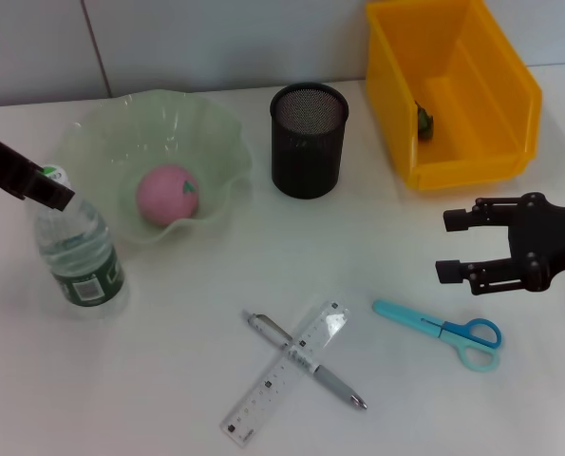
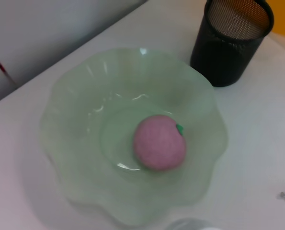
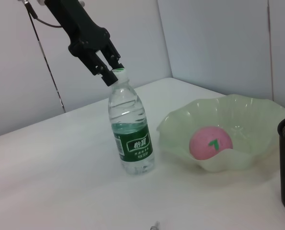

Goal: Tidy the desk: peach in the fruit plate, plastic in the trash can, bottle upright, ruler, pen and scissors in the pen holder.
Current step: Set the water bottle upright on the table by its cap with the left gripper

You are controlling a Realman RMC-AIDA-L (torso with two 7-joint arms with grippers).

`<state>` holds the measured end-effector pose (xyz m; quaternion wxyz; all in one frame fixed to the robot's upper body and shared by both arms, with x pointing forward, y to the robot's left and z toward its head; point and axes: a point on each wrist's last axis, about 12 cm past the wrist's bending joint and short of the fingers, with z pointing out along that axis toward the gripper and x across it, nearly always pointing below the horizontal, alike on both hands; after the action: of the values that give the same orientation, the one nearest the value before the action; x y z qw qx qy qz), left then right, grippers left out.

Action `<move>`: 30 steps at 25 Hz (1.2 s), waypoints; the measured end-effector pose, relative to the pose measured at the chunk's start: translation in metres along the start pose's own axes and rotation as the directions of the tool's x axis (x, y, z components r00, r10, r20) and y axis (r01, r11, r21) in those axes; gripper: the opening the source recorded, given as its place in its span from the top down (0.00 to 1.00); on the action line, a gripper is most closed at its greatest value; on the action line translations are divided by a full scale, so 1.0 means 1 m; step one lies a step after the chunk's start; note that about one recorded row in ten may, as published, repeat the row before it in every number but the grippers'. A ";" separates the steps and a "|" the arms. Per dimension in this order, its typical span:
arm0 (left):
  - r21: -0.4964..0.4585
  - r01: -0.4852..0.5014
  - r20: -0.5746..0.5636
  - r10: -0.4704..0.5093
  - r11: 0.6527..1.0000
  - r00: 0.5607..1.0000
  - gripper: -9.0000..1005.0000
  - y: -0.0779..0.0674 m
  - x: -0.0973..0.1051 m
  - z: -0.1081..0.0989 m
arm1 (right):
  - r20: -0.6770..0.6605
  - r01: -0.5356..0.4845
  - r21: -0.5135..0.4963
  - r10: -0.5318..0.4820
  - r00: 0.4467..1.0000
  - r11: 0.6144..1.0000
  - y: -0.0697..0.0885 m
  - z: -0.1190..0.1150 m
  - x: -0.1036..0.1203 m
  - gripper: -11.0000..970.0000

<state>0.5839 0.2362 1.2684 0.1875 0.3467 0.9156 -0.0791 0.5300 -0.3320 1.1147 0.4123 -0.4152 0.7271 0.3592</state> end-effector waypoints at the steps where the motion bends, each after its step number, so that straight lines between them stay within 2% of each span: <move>1: -0.011 0.005 0.006 -0.004 1.000 1.000 0.54 0.002 0.000 0.000 | 0.000 -0.001 0.000 0.001 1.000 1.000 0.000 0.000 0.000 0.19; 30: -0.017 0.006 0.006 -0.006 1.000 1.000 0.53 0.000 -0.003 0.004 | 0.002 -0.011 -0.006 0.011 1.000 1.000 0.001 0.001 0.000 0.19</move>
<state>0.5874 0.2336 1.2663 0.1930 0.3420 0.9167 -0.0730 0.5294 -0.3310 1.1144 0.4097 -0.4120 0.7279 0.3642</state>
